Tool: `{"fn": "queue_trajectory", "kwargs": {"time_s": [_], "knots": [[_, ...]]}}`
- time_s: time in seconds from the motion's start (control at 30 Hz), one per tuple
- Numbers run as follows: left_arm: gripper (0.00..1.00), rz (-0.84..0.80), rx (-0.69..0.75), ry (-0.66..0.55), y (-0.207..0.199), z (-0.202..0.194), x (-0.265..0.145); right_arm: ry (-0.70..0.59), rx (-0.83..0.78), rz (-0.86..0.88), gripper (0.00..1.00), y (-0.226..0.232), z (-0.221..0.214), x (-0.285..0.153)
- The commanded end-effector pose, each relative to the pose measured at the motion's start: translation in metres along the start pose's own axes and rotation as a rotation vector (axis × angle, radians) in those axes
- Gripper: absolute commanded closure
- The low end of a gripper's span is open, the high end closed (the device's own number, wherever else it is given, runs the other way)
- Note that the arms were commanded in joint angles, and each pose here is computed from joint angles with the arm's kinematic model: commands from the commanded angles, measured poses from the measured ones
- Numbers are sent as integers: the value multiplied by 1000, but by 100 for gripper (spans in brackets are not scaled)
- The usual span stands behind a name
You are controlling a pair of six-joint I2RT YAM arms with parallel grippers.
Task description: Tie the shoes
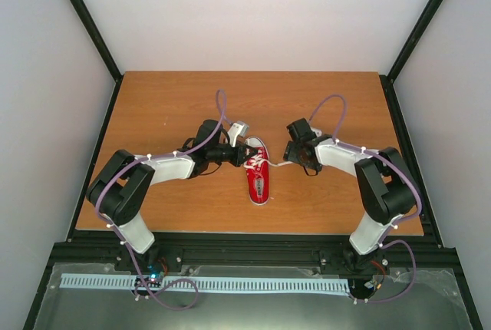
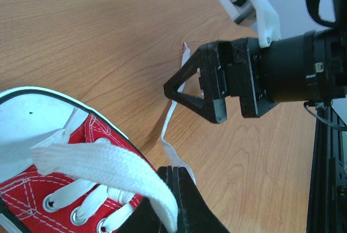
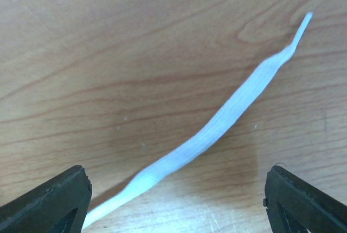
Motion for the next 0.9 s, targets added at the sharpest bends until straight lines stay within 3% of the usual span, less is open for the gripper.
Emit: {"fn": "queue_trajectory", "kwargs": {"time_s": [0.0,0.53,0.67,0.8,0.87], "knots": [[99,-7,41,-8,-4,3,-1,-112,26,11,12,6,25,-21],[99,-4,47,2,-4,2,1,-76,23,-144,13,-5,24,12],[99,-2,48,1,-5,2,1,-40,46,-115,14,-11,23,19],[99,-4,52,1,-6,2,1,12,44,-46,25,-5,18,28],[99,-3,53,3,-5,2,1,32,33,-21,43,-3,15,31]]}}
Point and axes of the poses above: each gripper's point midway between its finger pads, its own x axis out along the fingers, its own y axis along the line the jaws close on, z = x × y, the point moved 7 cm from there along -x, back along the fingers, and after that the axes turned 2 degrees about x, right-handed, at the moved point
